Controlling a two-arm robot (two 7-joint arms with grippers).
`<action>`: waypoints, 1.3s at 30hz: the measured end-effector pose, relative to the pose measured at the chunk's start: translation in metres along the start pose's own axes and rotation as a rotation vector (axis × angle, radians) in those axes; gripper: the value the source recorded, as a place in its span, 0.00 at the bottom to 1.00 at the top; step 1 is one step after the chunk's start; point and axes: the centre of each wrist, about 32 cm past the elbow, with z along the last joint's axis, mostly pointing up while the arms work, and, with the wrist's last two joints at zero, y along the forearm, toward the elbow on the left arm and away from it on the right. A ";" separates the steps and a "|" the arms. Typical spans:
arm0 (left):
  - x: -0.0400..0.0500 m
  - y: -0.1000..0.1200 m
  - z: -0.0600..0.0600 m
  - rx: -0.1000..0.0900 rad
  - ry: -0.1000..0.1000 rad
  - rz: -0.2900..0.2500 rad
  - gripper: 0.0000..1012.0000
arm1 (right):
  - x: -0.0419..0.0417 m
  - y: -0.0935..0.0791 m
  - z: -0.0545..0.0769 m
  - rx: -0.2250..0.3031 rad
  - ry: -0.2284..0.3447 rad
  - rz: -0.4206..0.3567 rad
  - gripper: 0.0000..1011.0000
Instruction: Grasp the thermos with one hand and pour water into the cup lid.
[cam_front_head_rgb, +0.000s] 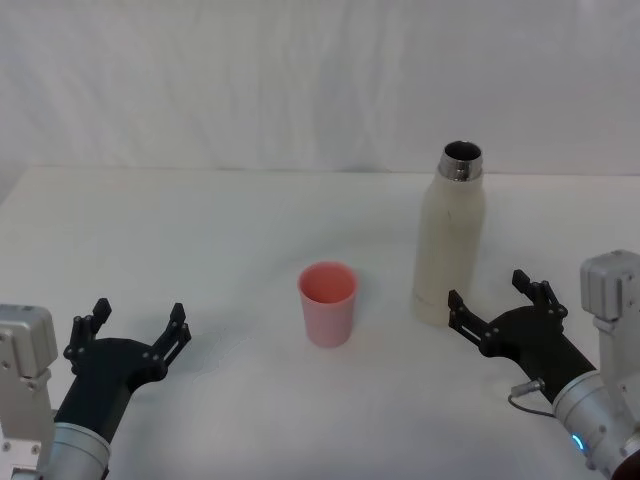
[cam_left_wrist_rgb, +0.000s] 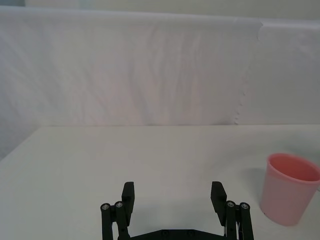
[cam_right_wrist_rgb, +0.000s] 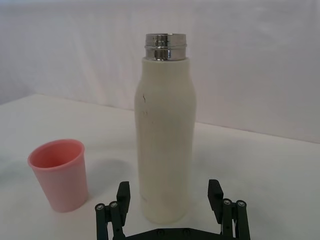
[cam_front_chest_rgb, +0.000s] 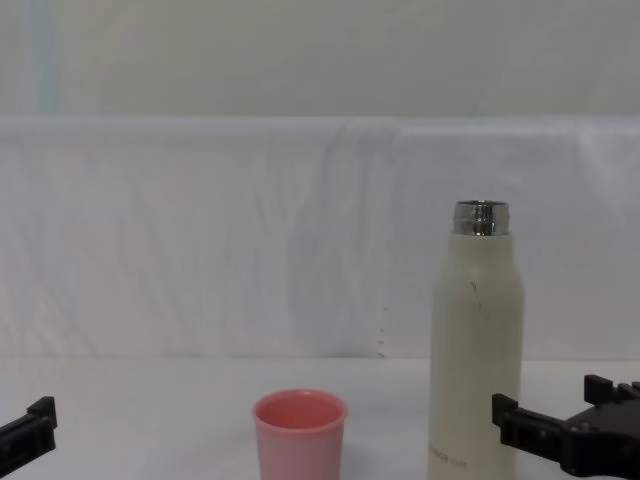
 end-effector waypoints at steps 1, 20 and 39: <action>0.0000 0.000 0.000 0.000 0.000 0.000 0.99 | 0.0007 0.001 0.000 -0.001 0.001 0.003 0.99; 0.0000 0.000 0.000 0.000 0.000 0.000 0.99 | 0.0114 0.021 0.007 -0.002 0.045 0.063 0.99; 0.0000 0.000 0.000 0.000 0.000 0.000 0.99 | 0.0133 0.041 0.016 0.002 0.057 0.081 0.99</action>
